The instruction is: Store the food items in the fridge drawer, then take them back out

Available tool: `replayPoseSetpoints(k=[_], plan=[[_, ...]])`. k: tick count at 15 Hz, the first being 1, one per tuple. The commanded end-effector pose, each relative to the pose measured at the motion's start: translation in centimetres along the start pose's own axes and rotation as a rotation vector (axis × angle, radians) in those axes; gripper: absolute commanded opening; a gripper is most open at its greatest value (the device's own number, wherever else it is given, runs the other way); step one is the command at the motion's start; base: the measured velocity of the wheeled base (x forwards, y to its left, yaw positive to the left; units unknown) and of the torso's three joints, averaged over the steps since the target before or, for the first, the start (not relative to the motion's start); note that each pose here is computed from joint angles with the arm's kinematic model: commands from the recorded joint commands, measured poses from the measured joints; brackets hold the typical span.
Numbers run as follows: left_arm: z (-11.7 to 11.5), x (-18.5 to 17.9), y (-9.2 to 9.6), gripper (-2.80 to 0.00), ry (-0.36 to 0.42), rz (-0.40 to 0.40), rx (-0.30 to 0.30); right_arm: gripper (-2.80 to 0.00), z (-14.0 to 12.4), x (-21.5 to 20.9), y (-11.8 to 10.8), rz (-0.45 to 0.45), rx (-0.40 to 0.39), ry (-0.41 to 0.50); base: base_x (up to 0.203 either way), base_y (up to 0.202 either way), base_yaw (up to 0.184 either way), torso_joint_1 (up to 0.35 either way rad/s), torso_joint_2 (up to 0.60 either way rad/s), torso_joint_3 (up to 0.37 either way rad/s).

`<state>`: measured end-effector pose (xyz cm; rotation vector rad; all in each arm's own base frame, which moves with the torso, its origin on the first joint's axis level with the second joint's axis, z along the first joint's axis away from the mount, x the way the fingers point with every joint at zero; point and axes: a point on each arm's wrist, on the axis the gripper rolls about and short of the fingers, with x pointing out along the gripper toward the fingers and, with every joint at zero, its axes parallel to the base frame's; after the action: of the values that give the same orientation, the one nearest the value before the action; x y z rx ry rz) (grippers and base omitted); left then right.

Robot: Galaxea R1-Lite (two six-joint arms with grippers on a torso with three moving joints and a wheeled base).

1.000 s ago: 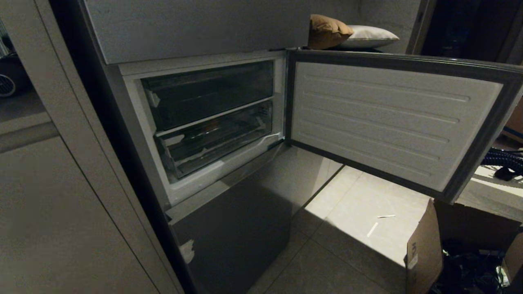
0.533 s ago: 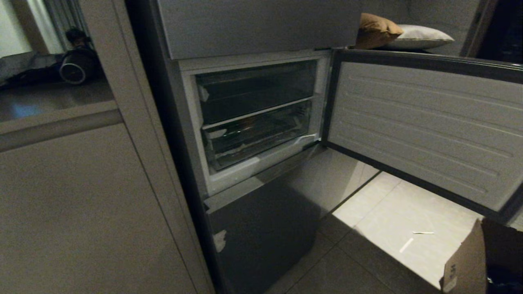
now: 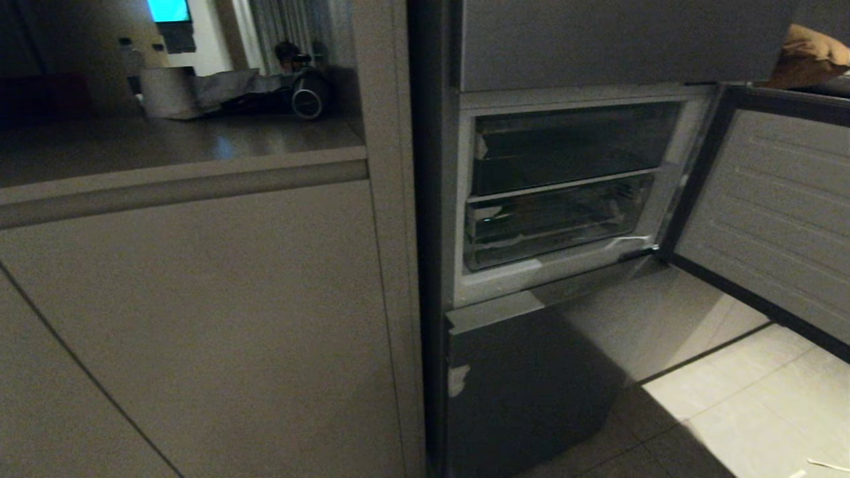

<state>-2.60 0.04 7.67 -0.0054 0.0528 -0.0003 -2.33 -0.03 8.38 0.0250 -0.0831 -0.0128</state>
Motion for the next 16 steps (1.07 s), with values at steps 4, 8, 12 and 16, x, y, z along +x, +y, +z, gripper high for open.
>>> replayPoseSetpoints(k=[4,8,12,16], plan=[[0.0,0.0,0.0,-2.8,0.001,0.0,0.0,-2.8,-0.9,0.2,0.0,-0.001,0.0,0.031,-0.001,-0.009,0.176,0.001,0.0,0.002],[0.0,0.0,0.0,-2.8,0.001,0.0,0.0,-2.8,-0.9,0.2,0.0,0.009,-0.075,0.034,-0.001,-0.004,0.063,0.0,0.0,0.0],[0.0,0.0,0.0,-2.8,0.001,0.0,0.0,-2.8,2.3,0.7,0.2,0.059,-0.083,0.044,0.0,0.0,0.0,0.0,0.0,0.0],[0.0,0.0,0.0,-2.8,0.001,0.0,0.0,-2.8,8.4,6.8,0.6,0.143,0.039,0.265,0.0,0.0,0.0,0.0,0.0,0.0]])
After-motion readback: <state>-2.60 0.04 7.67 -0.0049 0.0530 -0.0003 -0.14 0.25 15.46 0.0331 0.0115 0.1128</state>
